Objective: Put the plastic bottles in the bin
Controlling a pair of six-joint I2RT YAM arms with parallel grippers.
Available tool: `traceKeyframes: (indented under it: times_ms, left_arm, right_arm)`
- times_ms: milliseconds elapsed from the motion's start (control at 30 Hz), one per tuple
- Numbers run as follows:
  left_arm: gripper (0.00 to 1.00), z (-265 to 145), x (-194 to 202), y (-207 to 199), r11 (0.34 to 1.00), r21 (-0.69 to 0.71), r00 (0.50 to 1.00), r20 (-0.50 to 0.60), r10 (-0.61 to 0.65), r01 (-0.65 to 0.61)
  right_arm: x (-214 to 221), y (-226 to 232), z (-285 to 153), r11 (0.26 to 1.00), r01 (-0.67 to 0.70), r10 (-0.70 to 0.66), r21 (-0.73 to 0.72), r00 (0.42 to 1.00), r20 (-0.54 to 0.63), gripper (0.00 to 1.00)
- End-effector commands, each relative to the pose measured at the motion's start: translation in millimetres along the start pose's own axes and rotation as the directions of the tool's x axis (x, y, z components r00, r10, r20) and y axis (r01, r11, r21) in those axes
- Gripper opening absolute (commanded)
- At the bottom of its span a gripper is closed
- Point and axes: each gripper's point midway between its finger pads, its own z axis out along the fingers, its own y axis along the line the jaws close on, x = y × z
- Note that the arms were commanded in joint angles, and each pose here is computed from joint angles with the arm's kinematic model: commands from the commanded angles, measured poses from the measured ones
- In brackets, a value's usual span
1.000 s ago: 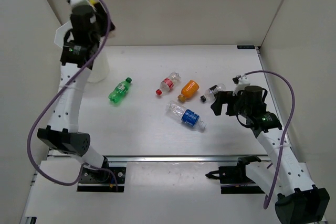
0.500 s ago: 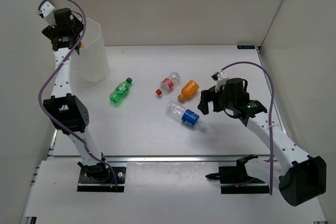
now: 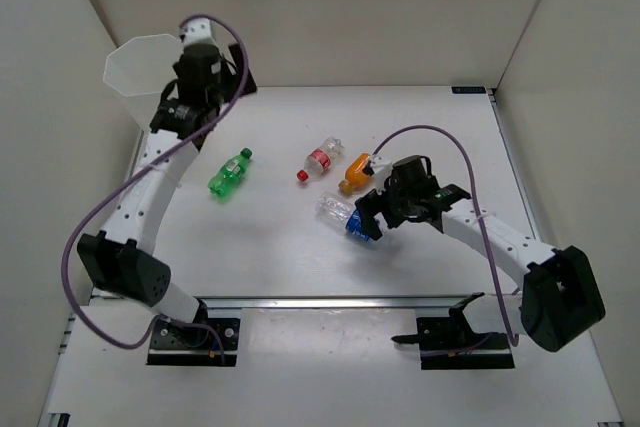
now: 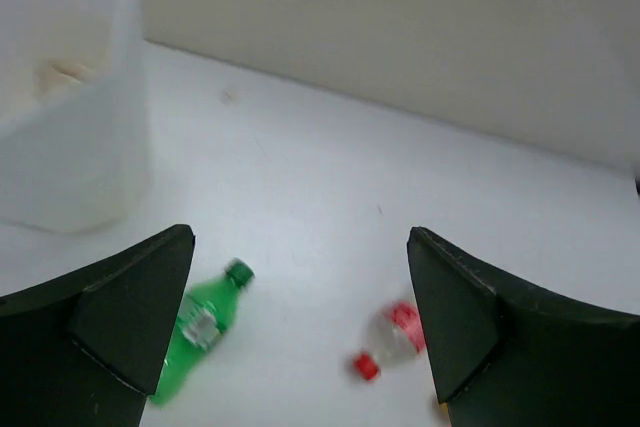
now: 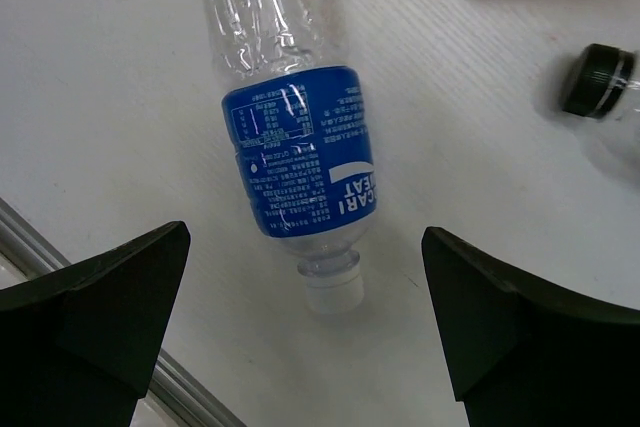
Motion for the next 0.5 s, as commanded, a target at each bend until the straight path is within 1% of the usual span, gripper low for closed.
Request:
traceKeyframes:
  times_ms: [0, 33, 67, 100, 133, 167, 200, 233, 267, 333, 400, 467]
  left_arm:
    - [0.98, -32.3, 82.1, -13.3, 0.986, 0.113, 0.971, -0.192, 0.141, -0.12]
    - [0.98, -44.0, 107.9, -18.5, 0.982, 0.146, 0.958, -0.245, 0.149, -0.116]
    - [0.99, -51.0, 117.9, -21.6, 0.98, 0.166, 0.953, -0.262, 0.149, -0.108]
    - [0.98, -60.8, 144.7, -26.1, 0.976, 0.199, 0.932, -0.329, 0.151, -0.088]
    - [0.99, -68.2, 169.1, -32.2, 0.967, 0.239, 0.907, -0.383, 0.173, -0.084]
    - [0.99, -74.0, 177.0, -35.8, 0.965, 0.255, 0.9, -0.405, 0.165, -0.062]
    - [0.99, -76.8, 198.7, -29.9, 0.967, 0.247, 0.878, -0.45, 0.164, -0.054]
    - [0.99, -81.1, 209.9, -26.8, 0.97, 0.241, 0.866, -0.48, 0.141, -0.025]
    - [0.99, -82.9, 209.3, -24.8, 0.97, 0.243, 0.869, -0.478, 0.13, -0.011]
    - [0.99, -91.5, 232.9, -13.4, 0.976, 0.219, 0.84, -0.532, 0.102, 0.02]
    - [0.98, -101.0, 238.1, -10.2, 0.975, 0.216, 0.838, -0.539, 0.081, 0.044]
    - [0.98, -108.6, 252.1, -4.1, 0.975, 0.214, 0.824, -0.561, 0.075, 0.056]
  right_arm:
    - [-9.7, 1.3, 8.1, 0.996, 0.086, -0.085, -0.01, 0.996, 0.015, 0.99]
    - [-6.3, 1.2, 10.4, 0.996, 0.093, -0.092, -0.018, 0.996, 0.012, 1.0]
    - [3.1, 1.5, 15.2, 0.996, 0.087, -0.087, -0.026, 0.996, -0.017, 0.99]
    - [0.0, 2.6, 19.8, 0.995, 0.095, -0.095, -0.028, 0.995, -0.004, 0.99]
    - [2.5, 1.1, 24.2, 0.995, 0.098, -0.099, -0.031, 0.995, -0.014, 0.99]
    - [3.5, 1.7, 26.6, 0.994, 0.107, -0.108, -0.028, 0.994, -0.015, 0.99]
    - [7.1, -0.2, 29.6, 0.993, 0.111, -0.112, -0.025, 0.993, -0.029, 0.99]
    - [10.0, -1.1, 33.9, 0.993, 0.12, -0.121, -0.021, 0.992, -0.039, 0.99]
    - [11.1, -2.8, 35.3, 0.993, 0.12, -0.121, -0.018, 0.992, -0.042, 0.99]
    - [17.5, -3.2, 42.3, 0.992, 0.125, -0.127, -0.029, 0.99, -0.057, 1.0]
    - [24.5, 1.3, 49.0, 0.991, 0.12, -0.124, -0.059, 0.99, -0.066, 0.99]
    - [28.4, 3.8, 55.5, 0.99, 0.122, -0.126, -0.064, 0.989, -0.076, 0.98]
